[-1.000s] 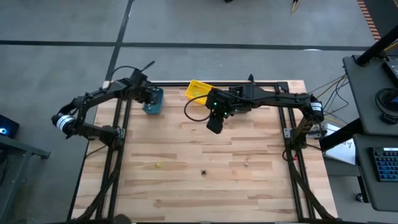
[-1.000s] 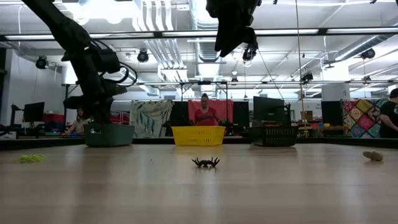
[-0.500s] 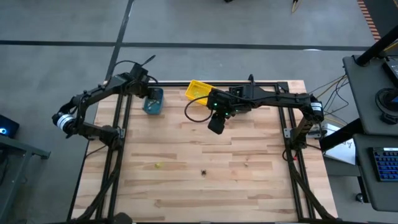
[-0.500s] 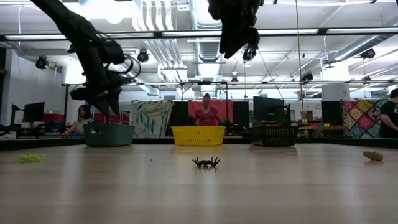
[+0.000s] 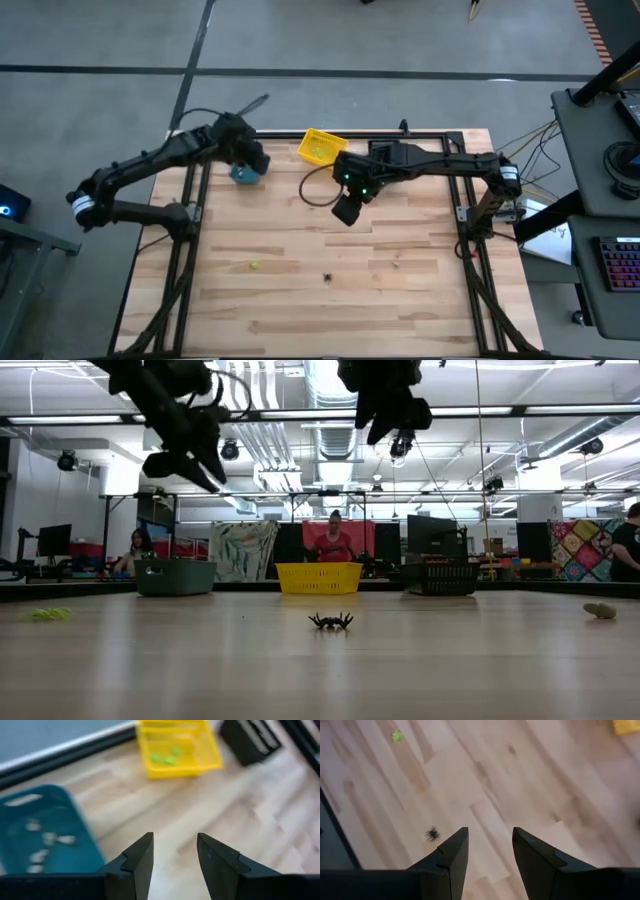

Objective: Sort Halloween decoration
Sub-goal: Put the black spider toy into the black bin

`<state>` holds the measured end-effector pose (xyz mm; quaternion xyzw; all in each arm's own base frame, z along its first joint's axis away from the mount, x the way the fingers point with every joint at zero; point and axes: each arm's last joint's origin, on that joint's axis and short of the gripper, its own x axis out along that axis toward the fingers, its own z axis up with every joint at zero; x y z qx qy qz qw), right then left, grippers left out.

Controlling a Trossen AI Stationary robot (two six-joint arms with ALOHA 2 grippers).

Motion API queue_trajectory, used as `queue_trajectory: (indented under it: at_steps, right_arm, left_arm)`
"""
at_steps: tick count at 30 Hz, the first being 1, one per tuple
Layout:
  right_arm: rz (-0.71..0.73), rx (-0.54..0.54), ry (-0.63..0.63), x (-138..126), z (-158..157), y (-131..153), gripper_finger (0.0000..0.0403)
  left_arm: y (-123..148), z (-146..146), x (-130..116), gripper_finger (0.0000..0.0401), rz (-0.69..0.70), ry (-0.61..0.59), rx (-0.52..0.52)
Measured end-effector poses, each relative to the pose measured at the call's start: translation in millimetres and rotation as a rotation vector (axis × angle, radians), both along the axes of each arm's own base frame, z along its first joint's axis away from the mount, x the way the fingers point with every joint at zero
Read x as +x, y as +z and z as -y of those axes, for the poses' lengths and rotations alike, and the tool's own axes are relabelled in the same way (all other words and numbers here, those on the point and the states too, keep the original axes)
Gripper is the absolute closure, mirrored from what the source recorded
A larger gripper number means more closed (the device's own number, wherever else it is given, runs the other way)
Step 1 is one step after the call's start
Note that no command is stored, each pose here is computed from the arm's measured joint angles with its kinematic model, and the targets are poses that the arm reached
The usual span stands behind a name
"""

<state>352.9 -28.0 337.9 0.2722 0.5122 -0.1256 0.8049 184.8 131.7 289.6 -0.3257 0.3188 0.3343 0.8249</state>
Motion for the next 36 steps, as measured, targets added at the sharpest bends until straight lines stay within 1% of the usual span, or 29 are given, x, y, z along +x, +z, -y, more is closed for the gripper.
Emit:
queue_trajectory:
  at_steps: [8, 11, 15, 20, 22, 24, 26, 29, 31, 34, 36]
  right_arm:
    - [-0.012, 0.054, -0.009, 1, -36, 0, 0.0257]
    - [-0.019, 0.075, -0.012, 0, -51, 0, 0.0258]
    - [-0.030, 0.108, -0.035, -1, -68, -1, 0.0265]
    - [-0.058, 0.140, -0.054, -5, -89, -5, 0.0272]
    - [-0.071, 0.140, -0.039, -7, -99, -8, 0.0273]
    - [-0.084, 0.130, 0.002, -10, -110, -11, 0.0273]
    - [-0.089, 0.101, 0.085, -13, -122, -15, 0.0273]
    - [-0.056, 0.028, 0.295, -16, -142, -25, 0.0273]
    - [-0.004, -0.030, 0.415, -16, -155, -35, 0.0273]
    - [0.074, -0.086, 0.500, -14, -167, -54, 0.0273]
    - [0.122, -0.099, 0.504, -11, -168, -68, 0.0273]
  left_arm:
    - [1, 64, 30, 0.0267, 0.016, -0.198, -0.022]
    - [-1, 88, 38, 0.0267, 0.008, -0.252, -0.030]
    - [-5, 117, 45, 0.0267, -0.002, -0.304, -0.047]
    - [-12, 154, 51, 0.0267, -0.036, -0.436, -0.061]
    - [-16, 169, 52, 0.0267, -0.056, -0.492, -0.045]
    - [-20, 183, 54, 0.0267, -0.073, -0.546, -0.015]
    - [-24, 197, 55, 0.0267, -0.084, -0.624, 0.020]
    - [-30, 218, 57, 0.0267, -0.092, -0.742, 0.059]
    - [-35, 228, 58, 0.0267, -0.105, -0.774, 0.069]
    - [-43, 240, 60, 0.0267, -0.121, -0.797, 0.082]
    - [-47, 247, 62, 0.0267, -0.124, -0.817, 0.084]
